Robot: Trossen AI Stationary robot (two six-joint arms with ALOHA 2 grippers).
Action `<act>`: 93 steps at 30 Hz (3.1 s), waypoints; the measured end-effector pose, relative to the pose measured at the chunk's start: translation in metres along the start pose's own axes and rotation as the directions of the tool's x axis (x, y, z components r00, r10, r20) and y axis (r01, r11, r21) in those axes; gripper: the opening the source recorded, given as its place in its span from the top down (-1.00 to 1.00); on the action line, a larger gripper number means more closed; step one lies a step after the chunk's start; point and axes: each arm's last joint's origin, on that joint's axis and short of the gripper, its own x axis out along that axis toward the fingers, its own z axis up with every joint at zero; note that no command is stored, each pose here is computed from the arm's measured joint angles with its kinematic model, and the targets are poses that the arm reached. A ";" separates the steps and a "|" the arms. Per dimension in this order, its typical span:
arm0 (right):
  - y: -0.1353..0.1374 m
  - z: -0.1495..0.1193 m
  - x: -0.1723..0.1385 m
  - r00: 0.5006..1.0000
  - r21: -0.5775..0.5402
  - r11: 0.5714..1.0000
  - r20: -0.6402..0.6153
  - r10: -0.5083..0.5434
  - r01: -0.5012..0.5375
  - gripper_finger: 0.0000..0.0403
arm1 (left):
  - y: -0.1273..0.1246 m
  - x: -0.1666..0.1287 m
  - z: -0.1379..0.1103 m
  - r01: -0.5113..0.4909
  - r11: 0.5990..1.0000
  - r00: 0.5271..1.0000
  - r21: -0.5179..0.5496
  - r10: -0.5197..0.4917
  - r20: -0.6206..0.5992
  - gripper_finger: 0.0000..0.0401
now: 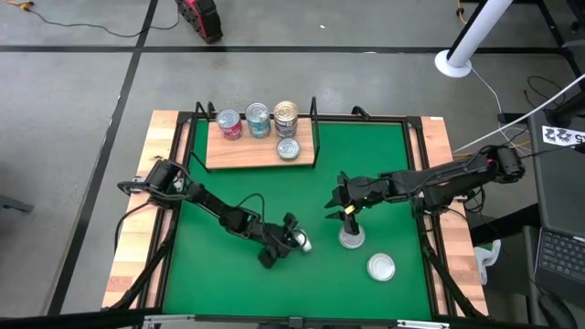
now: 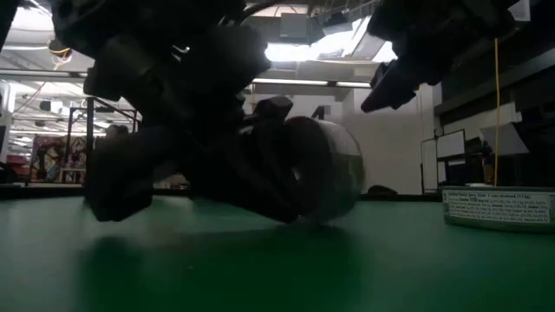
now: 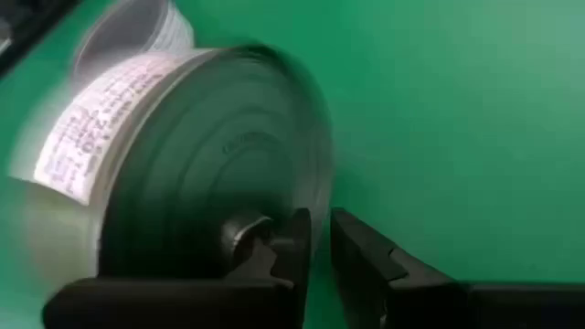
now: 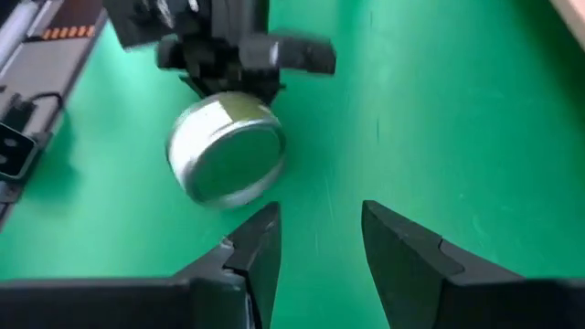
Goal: Stack canned seafood by type on shelf
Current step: Stack the green tuna can on top of the other green tuna can on the shelf
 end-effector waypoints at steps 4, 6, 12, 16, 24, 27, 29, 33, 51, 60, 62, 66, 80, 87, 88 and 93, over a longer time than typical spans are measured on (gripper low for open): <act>-0.001 -0.004 0.008 0.999 0.002 1.000 -0.033 -0.005 0.005 0.25 | 0.000 0.000 -0.001 -0.008 1.000 1.000 -0.014 0.008 -0.011 0.78; -0.001 -0.005 0.011 0.999 0.003 1.000 -0.039 0.011 -0.011 0.25 | 0.001 0.000 -0.002 -0.011 1.000 1.000 -0.015 0.011 -0.016 0.78; 0.000 -0.007 0.016 0.995 0.004 0.997 -0.061 0.080 -0.080 0.25 | 0.001 0.000 -0.001 -0.013 1.000 1.000 -0.016 0.013 -0.015 0.78; 0.000 -0.008 0.018 0.993 -0.024 0.995 -0.073 0.094 -0.096 0.25 | 0.002 -0.001 0.000 -0.048 0.999 0.999 -0.016 0.048 -0.020 0.78; 0.001 -0.004 0.019 0.993 -0.158 0.981 -0.035 0.109 -0.113 0.25 | -0.001 -0.002 0.003 -0.135 0.991 0.990 -0.013 0.135 -0.048 0.78; 0.002 -0.002 0.019 0.994 -0.172 0.979 -0.017 0.111 -0.112 0.25 | -0.004 -0.003 0.005 -0.172 0.984 0.984 -0.046 0.169 -0.060 0.78; 0.001 -0.002 0.019 0.995 -0.191 0.977 -0.012 0.100 -0.100 0.25 | -0.007 -0.004 0.007 -0.183 0.981 0.982 -0.067 0.179 -0.063 0.78; 0.001 -0.002 0.019 0.996 -0.210 0.974 -0.005 0.084 -0.083 0.25 | -0.009 -0.005 0.008 -0.184 0.979 0.982 -0.091 0.180 -0.060 0.78; 0.001 0.005 0.018 0.996 -0.621 0.784 0.068 0.054 -0.001 -0.54 | -0.008 -0.020 0.023 -0.268 0.939 0.963 -0.218 0.265 -0.045 0.82; -0.001 0.010 0.018 0.992 -0.843 0.526 0.129 -0.010 0.115 -0.51 | -0.011 -0.036 0.030 -0.245 0.903 0.969 -0.353 0.236 -0.068 0.99; -0.001 0.011 0.018 0.990 -0.858 0.496 0.135 -0.029 0.131 -0.51 | -0.013 -0.037 0.028 -0.248 0.894 0.969 -0.373 0.229 -0.094 0.99; -0.003 0.009 0.026 0.988 -0.873 0.463 0.137 -0.068 0.153 -0.51 | -0.014 -0.037 0.022 -0.301 0.877 0.952 -0.374 0.257 -0.166 0.99; -0.014 -0.007 0.080 0.966 -0.958 0.207 0.153 -0.208 0.197 -0.51 | 0.024 -0.035 -0.007 -0.565 0.756 0.813 -0.330 0.443 -0.377 0.99; -0.016 -0.011 0.089 0.962 -0.967 0.156 0.163 -0.221 0.200 -0.51 | 0.039 -0.033 -0.014 -0.593 0.726 0.795 -0.349 0.457 -0.400 0.99; -0.016 -0.011 0.089 0.962 -0.967 0.158 0.163 -0.221 0.200 -0.51 | 0.040 -0.033 -0.015 -0.594 0.723 0.795 -0.353 0.458 -0.399 0.99; -0.015 -0.008 0.088 0.960 -0.958 0.175 0.189 -0.208 0.227 -0.51 | 0.044 -0.032 -0.009 -0.590 0.723 0.804 -0.359 0.483 -0.347 0.99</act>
